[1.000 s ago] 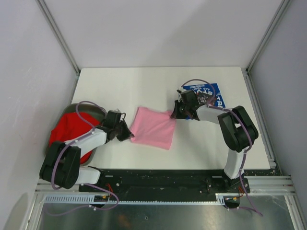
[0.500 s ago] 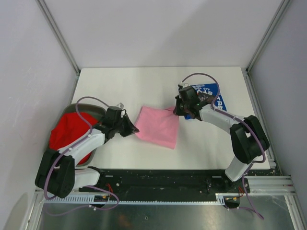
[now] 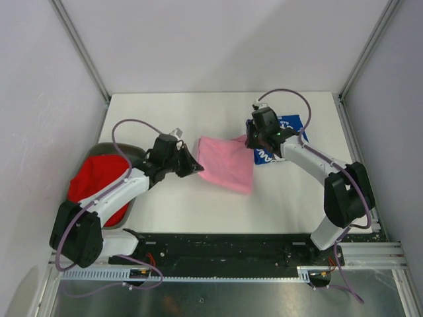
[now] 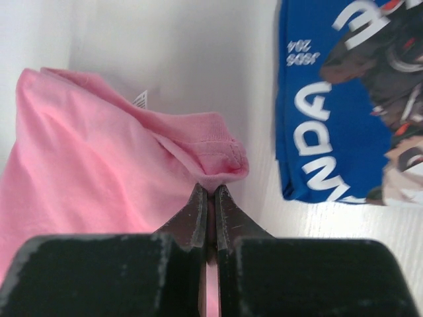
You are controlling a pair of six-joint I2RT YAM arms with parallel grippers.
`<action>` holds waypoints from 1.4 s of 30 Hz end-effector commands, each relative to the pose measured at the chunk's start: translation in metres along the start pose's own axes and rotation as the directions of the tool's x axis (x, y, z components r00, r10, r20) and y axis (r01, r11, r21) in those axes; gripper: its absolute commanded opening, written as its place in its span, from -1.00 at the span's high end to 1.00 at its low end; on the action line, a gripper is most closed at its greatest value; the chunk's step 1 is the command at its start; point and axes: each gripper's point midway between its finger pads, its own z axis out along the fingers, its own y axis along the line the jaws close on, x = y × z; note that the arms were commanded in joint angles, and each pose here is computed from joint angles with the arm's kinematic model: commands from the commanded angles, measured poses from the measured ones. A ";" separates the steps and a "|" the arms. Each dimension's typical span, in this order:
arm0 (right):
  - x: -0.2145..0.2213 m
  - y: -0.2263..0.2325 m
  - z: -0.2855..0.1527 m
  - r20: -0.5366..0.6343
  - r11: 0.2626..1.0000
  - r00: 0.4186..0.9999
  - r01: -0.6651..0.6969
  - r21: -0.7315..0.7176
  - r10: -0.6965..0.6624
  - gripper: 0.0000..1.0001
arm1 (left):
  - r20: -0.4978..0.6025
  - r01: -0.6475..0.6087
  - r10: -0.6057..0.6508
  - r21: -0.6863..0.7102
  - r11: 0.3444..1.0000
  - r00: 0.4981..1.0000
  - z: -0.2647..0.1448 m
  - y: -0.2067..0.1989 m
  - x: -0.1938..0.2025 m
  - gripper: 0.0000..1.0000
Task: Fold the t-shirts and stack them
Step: Put the neatly folded tshirt into the corner of the board with both arms
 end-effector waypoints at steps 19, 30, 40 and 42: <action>-0.180 -0.107 -0.038 0.258 0.978 0.966 -0.060 0.201 0.006 1.00 | -0.040 -0.058 0.067 0.201 0.978 0.997 0.092 -0.180 -0.030 1.00; -0.210 -0.147 -0.010 0.268 0.968 0.962 -0.108 0.225 0.045 1.00 | -0.085 -0.030 0.052 0.242 0.970 0.995 0.160 -0.212 -0.036 1.00; -0.210 -0.177 0.003 0.257 0.959 0.964 -0.131 0.252 0.064 1.00 | -0.110 -0.012 0.041 0.256 0.967 0.993 0.188 -0.218 -0.034 1.00; -0.210 -0.180 0.005 0.257 0.958 0.964 -0.137 0.250 0.070 1.00 | -0.112 -0.009 0.039 0.255 0.967 0.993 0.191 -0.218 -0.034 1.00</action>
